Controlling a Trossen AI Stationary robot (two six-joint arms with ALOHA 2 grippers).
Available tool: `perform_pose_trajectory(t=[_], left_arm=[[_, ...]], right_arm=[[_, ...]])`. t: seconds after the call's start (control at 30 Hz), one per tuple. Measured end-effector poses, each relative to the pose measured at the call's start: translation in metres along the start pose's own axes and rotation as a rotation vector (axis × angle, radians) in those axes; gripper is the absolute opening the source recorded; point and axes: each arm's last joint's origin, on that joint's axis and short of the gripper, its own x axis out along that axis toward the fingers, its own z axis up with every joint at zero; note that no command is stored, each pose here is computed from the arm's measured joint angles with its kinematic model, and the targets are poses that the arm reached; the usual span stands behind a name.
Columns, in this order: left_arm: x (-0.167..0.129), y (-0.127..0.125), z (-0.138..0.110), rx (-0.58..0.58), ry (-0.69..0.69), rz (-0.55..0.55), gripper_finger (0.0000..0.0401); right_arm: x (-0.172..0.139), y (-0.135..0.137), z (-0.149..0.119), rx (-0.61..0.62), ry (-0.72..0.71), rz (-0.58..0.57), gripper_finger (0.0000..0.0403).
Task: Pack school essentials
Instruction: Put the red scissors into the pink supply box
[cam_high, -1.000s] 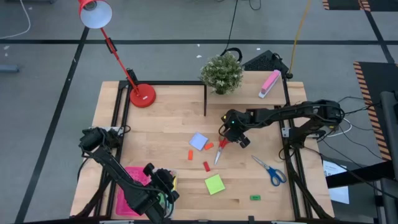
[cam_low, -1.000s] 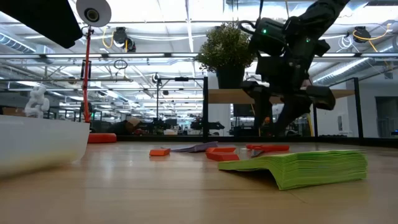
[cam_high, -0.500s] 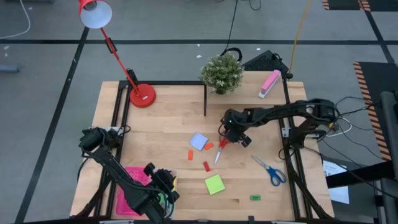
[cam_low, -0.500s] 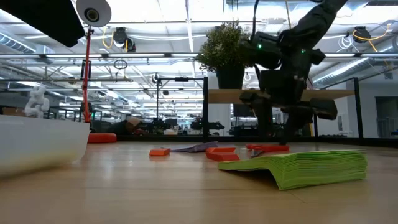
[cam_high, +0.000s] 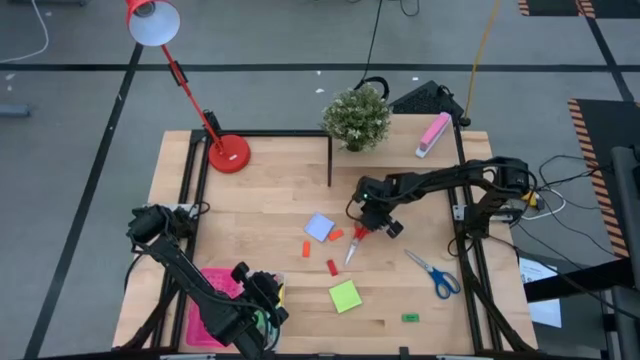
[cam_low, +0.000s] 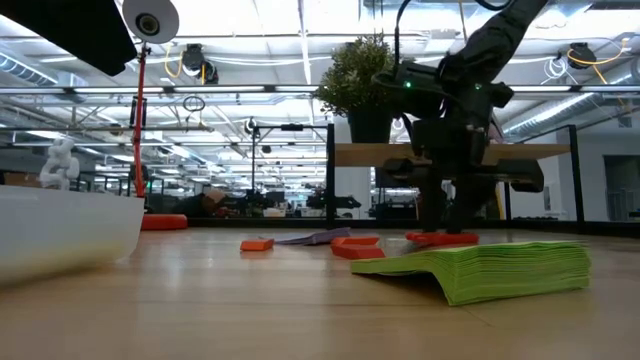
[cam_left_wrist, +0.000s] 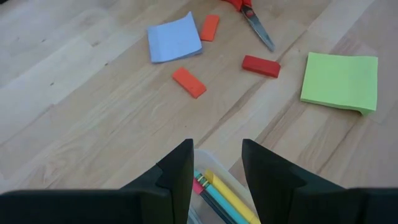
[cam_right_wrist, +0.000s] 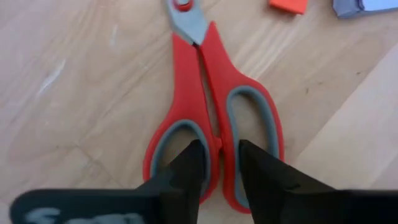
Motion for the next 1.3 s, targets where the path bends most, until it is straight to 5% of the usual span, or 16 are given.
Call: perform_pose_trajectory(t=[0.6,0.97,1.3], left_arm=[[-0.001,0.0,-0.001,-0.014,0.003,-0.003,0.014],[-0.004,-0.001,-0.004,-0.043,0.005,-0.014,0.014],[-0.009,-0.001,-0.009,-0.069,0.005,-0.027,0.014]], right_arm=[[-0.024,0.028,0.025,0.038,-0.05,-0.001,0.0076],[-0.04,0.052,0.06,0.106,-0.145,-0.099,0.0075],[-0.041,0.078,0.106,0.134,-0.321,-0.311,0.0075]])
